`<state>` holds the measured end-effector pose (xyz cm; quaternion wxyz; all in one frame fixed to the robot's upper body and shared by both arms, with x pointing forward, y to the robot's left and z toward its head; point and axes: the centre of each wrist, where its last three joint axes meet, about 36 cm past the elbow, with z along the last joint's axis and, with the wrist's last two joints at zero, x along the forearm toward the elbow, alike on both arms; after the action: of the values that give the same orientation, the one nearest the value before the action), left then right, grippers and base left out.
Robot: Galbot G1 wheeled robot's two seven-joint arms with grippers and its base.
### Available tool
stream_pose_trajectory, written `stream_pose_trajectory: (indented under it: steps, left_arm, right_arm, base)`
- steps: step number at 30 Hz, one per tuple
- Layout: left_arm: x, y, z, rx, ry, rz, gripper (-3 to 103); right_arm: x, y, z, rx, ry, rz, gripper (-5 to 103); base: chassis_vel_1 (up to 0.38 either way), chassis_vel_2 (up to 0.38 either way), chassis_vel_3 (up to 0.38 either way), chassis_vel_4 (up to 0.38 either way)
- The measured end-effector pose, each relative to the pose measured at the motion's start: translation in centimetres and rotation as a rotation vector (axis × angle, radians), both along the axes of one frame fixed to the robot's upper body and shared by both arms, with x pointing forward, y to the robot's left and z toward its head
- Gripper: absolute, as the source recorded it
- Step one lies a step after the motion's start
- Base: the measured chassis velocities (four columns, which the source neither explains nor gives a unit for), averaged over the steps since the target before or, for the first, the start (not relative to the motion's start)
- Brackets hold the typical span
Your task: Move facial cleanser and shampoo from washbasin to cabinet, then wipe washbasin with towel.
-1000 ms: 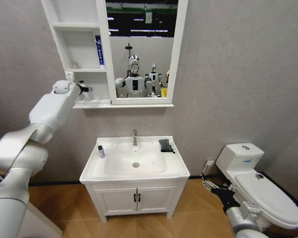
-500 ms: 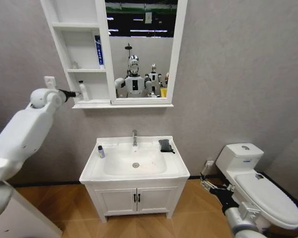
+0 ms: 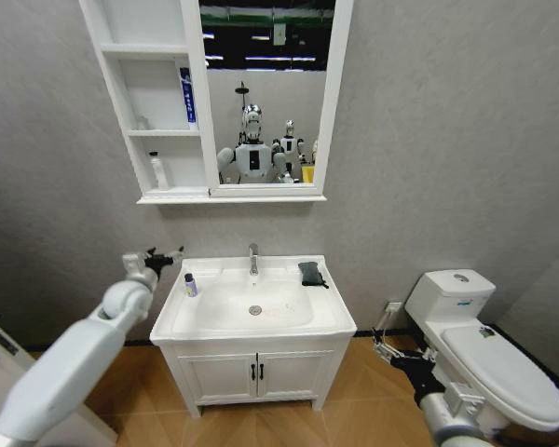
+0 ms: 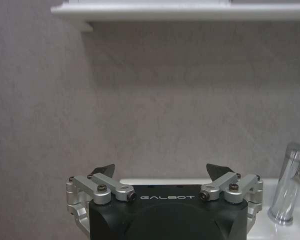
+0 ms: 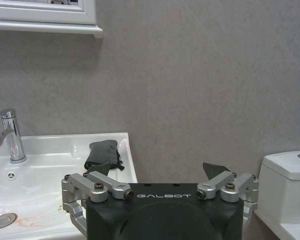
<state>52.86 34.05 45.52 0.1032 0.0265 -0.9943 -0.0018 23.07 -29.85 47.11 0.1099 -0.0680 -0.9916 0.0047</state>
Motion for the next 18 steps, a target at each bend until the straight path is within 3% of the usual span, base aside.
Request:
stream_pose_trajectory:
  steps: [2,9,18]
  left_arm:
    - [0.6,-0.4,-3.5,0.016,0.046,0.03,100]
    - [1.7,0.5,-8.7,0.048,0.125,0.055,100]
    - [4.1,0.0,-10.4,0.039,0.159,0.062,100]
  right_arm:
    - [-0.1,-0.1,0.0,-0.004,0.001,0.001,100]
    - [0.1,-0.3,-0.4,-0.003,0.009,-0.005,100]
    - [0.0,-0.6,-0.8,-0.002,0.022,-0.017,100]
  base:
    - [0.0,0.0,0.0,0.0]
    - [0.0,0.0,0.0,0.0]
    - [0.0,0.0,0.0,0.0]
